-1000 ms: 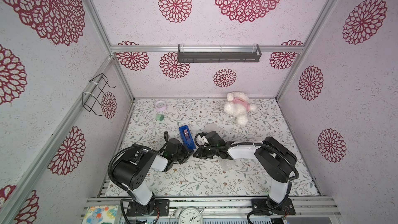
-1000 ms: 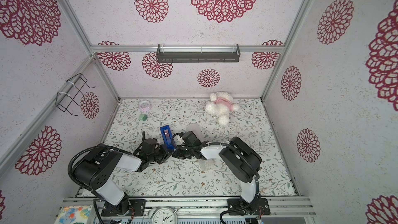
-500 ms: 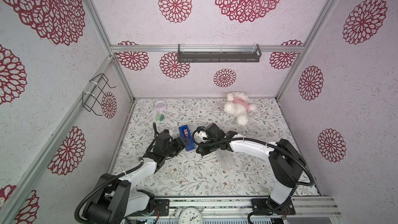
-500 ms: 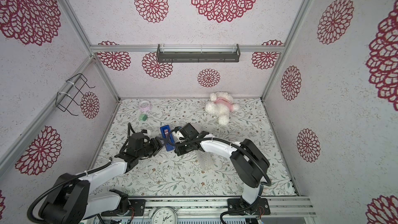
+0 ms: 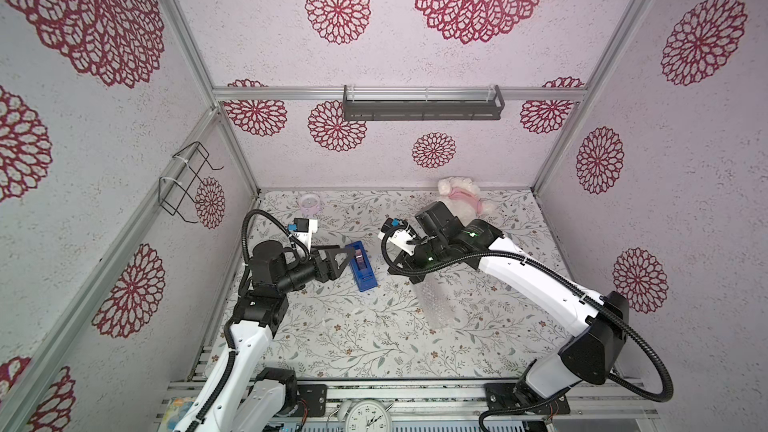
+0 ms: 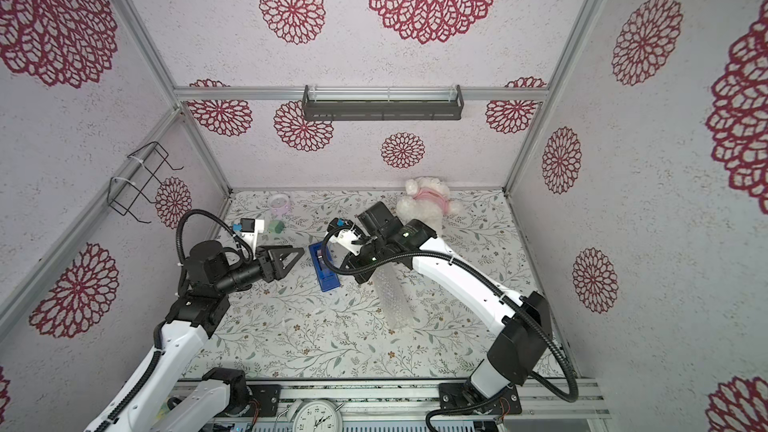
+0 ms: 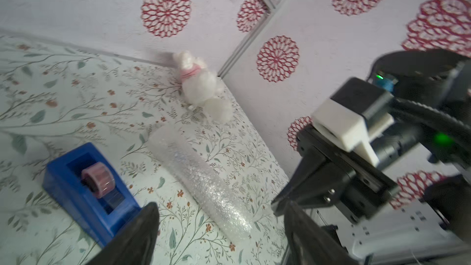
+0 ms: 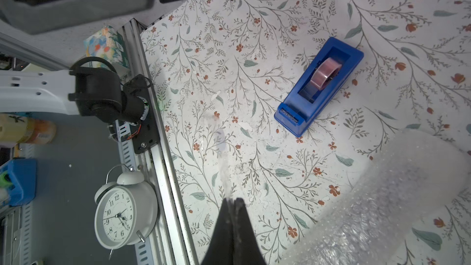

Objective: Wrap wine bottles in bubble wrap
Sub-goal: Tear off the tape using the Tape Cutter.

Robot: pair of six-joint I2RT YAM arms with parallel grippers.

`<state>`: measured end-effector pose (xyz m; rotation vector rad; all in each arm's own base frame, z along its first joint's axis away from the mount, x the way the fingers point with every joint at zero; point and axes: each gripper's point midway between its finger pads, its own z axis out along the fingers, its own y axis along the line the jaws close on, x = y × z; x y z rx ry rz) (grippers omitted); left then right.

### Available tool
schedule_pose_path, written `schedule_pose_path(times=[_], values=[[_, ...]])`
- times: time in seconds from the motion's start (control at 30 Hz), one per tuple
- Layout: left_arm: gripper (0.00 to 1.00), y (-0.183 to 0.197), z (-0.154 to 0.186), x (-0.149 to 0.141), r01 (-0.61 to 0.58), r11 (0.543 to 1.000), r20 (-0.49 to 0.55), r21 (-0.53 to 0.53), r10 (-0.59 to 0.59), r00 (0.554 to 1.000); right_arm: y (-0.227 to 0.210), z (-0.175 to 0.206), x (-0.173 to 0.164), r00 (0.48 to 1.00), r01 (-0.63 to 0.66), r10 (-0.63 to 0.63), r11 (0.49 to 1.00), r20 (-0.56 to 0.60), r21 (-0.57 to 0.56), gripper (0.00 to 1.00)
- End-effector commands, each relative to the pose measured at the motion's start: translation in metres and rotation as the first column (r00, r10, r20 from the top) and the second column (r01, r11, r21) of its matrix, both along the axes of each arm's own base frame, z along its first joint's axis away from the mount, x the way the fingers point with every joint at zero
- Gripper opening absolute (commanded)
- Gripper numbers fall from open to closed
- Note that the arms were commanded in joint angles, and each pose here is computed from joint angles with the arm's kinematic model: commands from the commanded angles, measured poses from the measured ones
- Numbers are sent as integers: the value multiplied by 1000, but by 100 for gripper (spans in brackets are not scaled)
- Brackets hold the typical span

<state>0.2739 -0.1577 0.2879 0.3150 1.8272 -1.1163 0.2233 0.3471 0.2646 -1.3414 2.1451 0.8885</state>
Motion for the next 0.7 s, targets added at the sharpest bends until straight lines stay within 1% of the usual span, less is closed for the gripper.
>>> schedule_pose_path(times=[0.0,0.1,0.17,0.23,0.4,0.67], values=[[79,-21,35,-29,205,977,208,58,-212,955,-9,29,-19,996,-87,86,995,15,42,0],[80,-35,43,-42,281,955,249,90,-295,923,-9,41,-22,995,-103,102,992,12,77,0],[81,-46,45,-49,311,943,287,122,-333,898,-7,47,-24,993,-116,117,987,3,108,0],[81,-54,43,-50,315,936,296,158,-349,889,-6,51,-25,993,-119,120,985,-1,127,0],[79,-58,37,-39,296,938,266,181,-336,903,-4,59,-27,992,-127,129,979,0,159,0],[74,-64,30,-34,347,922,219,173,-380,899,-5,63,-27,991,-133,134,975,4,177,0]])
